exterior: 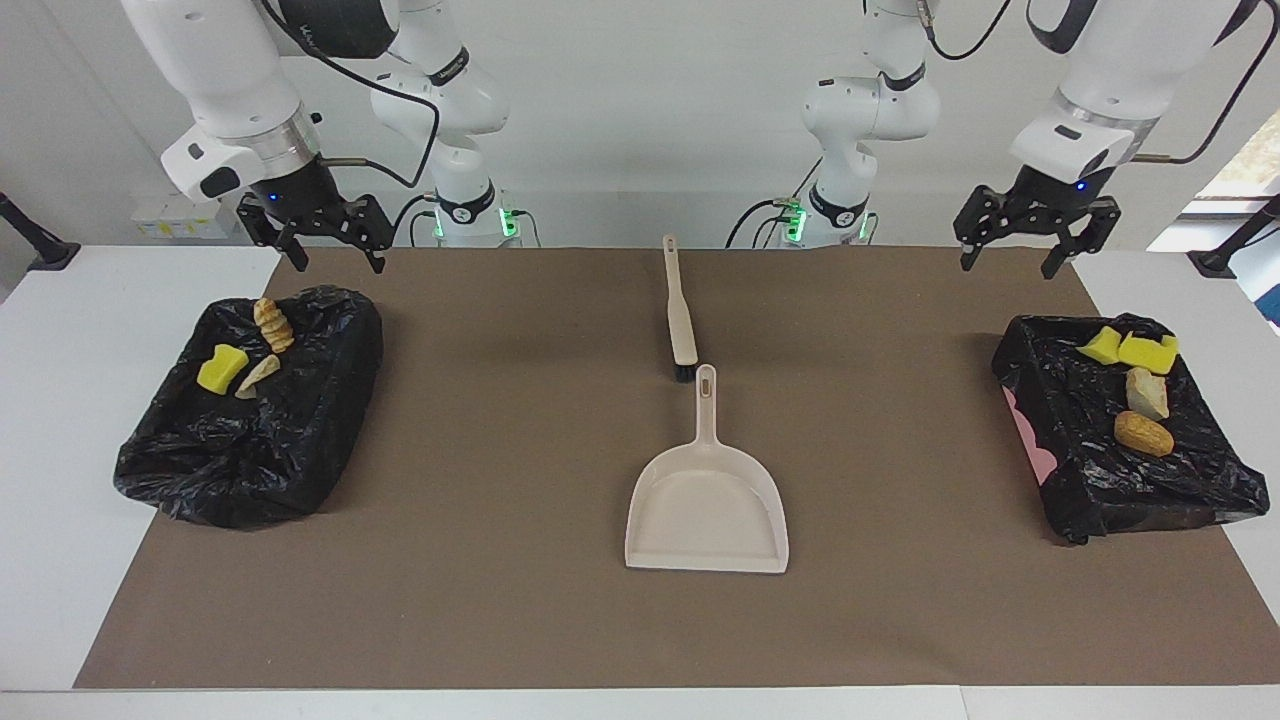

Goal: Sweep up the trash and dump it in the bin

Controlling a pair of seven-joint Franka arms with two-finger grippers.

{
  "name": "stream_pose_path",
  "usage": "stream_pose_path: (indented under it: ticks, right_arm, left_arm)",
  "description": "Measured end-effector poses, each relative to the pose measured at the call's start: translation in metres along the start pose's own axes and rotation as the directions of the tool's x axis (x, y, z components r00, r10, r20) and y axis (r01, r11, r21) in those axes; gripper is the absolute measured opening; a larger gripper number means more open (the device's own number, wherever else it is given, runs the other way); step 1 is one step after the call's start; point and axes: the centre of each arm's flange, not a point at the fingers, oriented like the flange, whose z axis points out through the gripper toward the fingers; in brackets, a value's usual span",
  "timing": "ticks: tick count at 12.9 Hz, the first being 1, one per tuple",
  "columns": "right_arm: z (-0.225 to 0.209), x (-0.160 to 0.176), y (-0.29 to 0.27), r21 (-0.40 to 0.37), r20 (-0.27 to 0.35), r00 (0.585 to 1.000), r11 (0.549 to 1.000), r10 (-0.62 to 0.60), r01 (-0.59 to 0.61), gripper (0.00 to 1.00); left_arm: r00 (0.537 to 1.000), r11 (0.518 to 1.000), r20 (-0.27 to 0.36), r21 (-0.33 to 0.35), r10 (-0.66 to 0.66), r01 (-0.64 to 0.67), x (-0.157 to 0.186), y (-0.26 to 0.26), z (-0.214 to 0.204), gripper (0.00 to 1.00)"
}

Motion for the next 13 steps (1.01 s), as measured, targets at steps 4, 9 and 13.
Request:
stream_pose_path:
  ticks: [4,9,13]
  right_arm:
    - [0.0,0.0,0.0,0.0,0.0,1.0,1.0,0.0,0.0,1.0]
    - [0.0,0.0,0.0,0.0,0.0,1.0,1.0,0.0,0.0,1.0]
    - [0.0,0.0,0.0,0.0,0.0,1.0,1.0,0.0,0.0,1.0]
  left_arm:
    - [1.0,1.0,-0.009,-0.001,-0.007,0.007,-0.007,-0.005,-0.012,1.0]
    - [1.0,1.0,0.004,-0.004,-0.005,0.005,-0.012,-0.003,-0.013,1.0]
    - [1.0,1.0,0.01,-0.005,-0.005,0.005,-0.014,-0.002,-0.012,1.0]
